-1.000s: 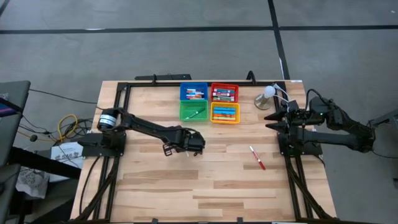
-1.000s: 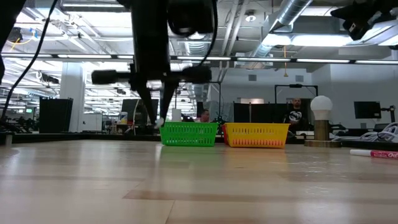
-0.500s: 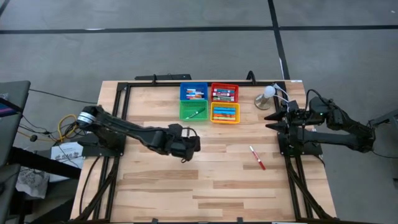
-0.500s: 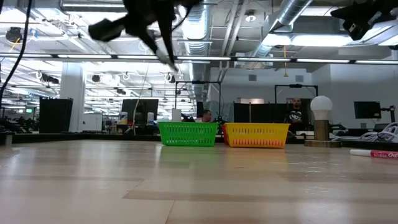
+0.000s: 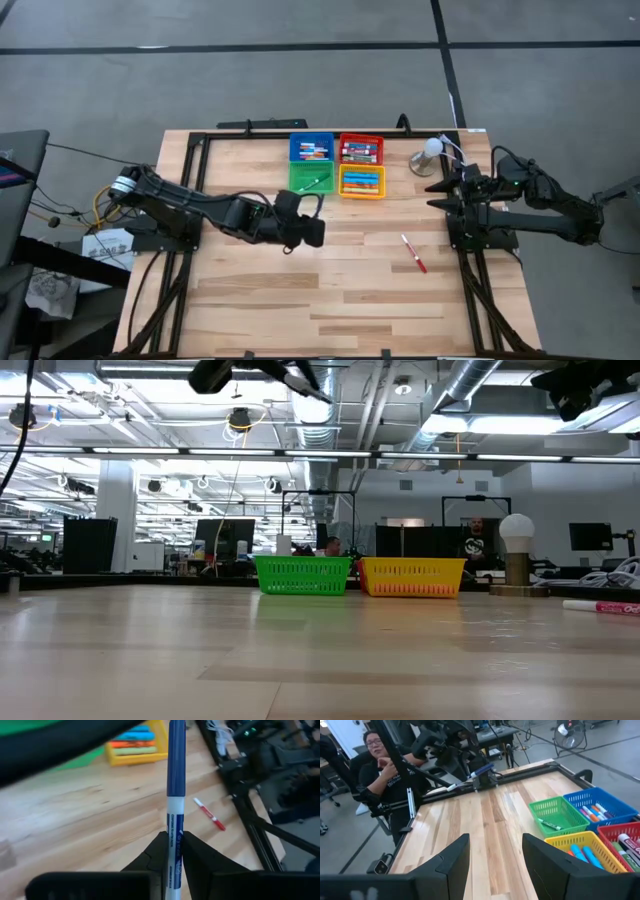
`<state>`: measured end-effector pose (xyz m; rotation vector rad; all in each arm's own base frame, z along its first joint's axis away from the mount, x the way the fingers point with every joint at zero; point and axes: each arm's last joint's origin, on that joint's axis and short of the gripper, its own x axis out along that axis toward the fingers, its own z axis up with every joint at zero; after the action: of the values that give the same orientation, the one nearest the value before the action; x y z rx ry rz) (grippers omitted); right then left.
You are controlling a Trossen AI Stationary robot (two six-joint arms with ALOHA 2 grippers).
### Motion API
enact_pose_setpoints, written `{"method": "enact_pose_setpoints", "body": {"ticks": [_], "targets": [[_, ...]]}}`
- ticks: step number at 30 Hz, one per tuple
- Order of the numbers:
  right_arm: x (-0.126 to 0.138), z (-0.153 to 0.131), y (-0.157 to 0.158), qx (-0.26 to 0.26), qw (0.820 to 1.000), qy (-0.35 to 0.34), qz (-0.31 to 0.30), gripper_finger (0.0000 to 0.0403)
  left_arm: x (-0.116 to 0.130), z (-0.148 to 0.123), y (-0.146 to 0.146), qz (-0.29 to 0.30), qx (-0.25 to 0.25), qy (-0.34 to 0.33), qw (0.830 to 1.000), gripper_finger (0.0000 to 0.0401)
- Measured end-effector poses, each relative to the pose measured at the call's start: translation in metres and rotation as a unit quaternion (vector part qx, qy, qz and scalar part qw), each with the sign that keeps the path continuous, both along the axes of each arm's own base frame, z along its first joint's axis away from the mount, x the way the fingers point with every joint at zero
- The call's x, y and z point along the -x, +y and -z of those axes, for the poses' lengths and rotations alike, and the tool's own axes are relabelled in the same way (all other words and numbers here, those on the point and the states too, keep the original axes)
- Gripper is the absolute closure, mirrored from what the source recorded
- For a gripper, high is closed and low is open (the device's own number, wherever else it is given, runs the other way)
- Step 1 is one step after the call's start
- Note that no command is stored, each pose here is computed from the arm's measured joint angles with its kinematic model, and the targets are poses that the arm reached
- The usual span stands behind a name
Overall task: Pick & Place Markers
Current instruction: Put the small dark blue marker pen into the green bin
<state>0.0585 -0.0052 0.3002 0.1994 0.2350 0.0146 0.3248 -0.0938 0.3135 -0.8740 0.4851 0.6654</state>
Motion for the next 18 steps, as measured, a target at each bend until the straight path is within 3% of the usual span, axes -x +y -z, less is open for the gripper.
{"method": "enact_pose_setpoints", "body": {"ticks": [11, 18], "targets": [[0.0, 0.0, 0.0, -0.003, 1.0, -0.001, 0.002, 0.0233, -0.01, -0.005, 0.01, 0.091, -0.04, 0.002, 0.995, 0.0353], [0.0, 0.0, 0.0, -0.004, 1.0, -0.001, 0.002, 0.0233, -0.013, -0.005, 0.021, 0.109, -0.052, 0.014, 0.993, 0.0353]]}}
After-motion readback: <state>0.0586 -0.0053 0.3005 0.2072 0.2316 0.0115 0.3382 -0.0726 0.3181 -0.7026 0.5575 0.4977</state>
